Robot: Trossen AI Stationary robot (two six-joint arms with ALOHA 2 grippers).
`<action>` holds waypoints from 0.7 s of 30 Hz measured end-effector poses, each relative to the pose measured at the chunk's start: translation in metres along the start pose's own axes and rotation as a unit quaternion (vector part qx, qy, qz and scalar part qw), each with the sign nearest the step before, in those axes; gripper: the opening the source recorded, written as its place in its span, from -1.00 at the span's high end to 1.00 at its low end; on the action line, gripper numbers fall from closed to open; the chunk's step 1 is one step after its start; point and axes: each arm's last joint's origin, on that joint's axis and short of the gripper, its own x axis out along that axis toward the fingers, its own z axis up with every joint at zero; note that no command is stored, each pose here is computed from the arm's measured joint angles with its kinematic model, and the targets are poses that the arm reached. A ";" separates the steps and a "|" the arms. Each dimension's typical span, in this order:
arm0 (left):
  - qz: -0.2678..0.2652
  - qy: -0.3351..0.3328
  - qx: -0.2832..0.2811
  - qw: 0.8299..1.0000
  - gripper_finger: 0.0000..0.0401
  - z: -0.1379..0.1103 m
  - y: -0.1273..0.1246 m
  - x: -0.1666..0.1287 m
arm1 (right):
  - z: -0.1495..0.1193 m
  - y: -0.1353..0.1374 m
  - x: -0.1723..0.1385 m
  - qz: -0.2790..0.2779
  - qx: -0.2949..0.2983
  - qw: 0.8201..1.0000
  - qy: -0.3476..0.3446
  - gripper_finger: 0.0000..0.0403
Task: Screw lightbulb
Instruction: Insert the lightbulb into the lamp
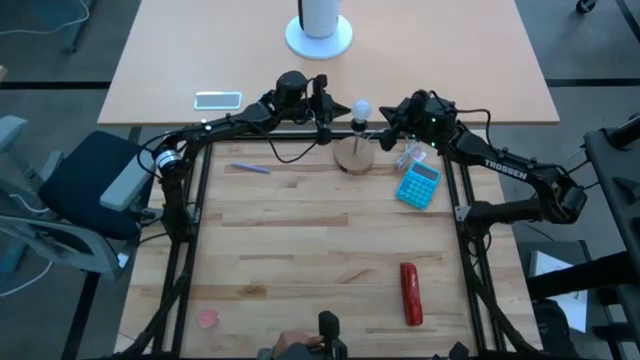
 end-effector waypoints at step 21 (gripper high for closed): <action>0.003 0.000 -0.004 1.000 1.00 0.000 0.001 0.000 | -0.006 0.011 0.017 0.033 0.000 0.999 -0.006 1.00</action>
